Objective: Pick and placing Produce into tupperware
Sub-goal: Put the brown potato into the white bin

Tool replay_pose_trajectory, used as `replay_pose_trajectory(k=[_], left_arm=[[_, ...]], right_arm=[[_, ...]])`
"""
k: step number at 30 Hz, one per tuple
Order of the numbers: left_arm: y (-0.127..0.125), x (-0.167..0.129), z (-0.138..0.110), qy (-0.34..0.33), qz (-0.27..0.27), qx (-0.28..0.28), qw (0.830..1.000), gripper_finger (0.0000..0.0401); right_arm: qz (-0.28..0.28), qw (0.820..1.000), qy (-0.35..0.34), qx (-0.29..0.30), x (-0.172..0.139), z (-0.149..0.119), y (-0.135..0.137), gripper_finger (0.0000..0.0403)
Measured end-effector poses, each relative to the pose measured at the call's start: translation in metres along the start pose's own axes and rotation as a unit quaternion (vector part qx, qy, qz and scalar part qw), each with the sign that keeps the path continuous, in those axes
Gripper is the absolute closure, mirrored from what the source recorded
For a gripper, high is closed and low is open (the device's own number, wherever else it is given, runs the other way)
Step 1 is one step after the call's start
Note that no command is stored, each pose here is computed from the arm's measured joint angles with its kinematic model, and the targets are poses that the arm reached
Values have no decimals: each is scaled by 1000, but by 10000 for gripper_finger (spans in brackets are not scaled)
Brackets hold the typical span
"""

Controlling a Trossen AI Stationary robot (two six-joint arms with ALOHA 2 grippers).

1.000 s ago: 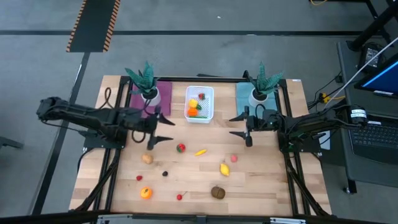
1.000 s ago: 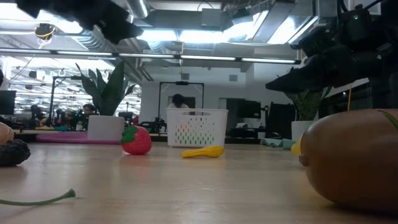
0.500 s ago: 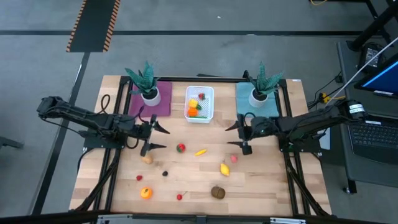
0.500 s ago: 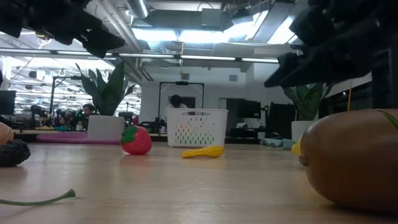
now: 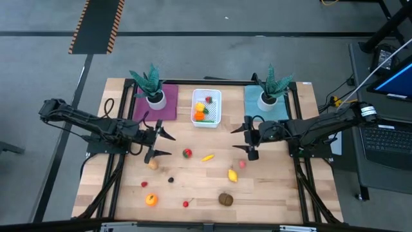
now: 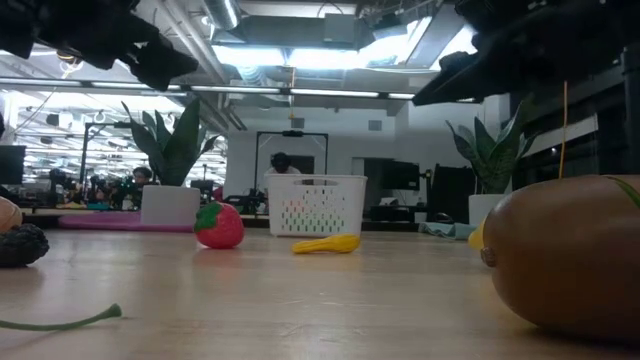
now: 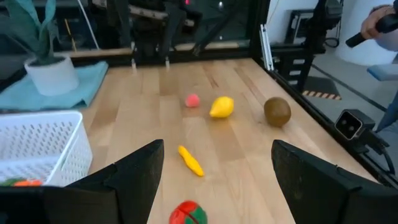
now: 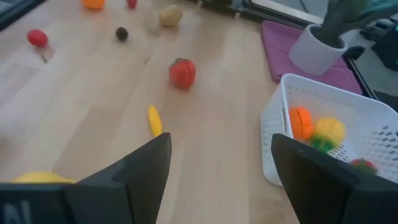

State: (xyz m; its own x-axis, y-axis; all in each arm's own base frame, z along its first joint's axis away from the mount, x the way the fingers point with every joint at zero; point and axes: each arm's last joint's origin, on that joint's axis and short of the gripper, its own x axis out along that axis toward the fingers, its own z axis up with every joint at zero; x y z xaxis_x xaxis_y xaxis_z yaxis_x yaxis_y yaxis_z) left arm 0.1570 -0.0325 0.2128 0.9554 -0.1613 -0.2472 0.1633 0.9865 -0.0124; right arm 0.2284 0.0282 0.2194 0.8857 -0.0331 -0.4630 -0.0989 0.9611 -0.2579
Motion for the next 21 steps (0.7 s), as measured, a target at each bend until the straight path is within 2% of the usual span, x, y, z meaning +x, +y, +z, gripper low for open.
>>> replay_pose_trajectory(k=[5, 12, 16, 21], left_arm=[[-3, -5, 3, 98, -6, -13, 995, 111], [-17, -15, 30, 229, 9, -58, 972, 111], [-31, -10, 33, 317, 21, -90, 944, 111], [-51, 2, 28, 430, 64, -133, 891, 111]], right_arm=[[-4, 1000, 2, 1, 0, -1, 0, 125], [-4, 1000, 4, 16, 0, -1, 0, 125], [-4, 999, 3, 53, 0, -1, 0, 125], [-5, 998, 1, 64, 0, -1, 0, 125]])
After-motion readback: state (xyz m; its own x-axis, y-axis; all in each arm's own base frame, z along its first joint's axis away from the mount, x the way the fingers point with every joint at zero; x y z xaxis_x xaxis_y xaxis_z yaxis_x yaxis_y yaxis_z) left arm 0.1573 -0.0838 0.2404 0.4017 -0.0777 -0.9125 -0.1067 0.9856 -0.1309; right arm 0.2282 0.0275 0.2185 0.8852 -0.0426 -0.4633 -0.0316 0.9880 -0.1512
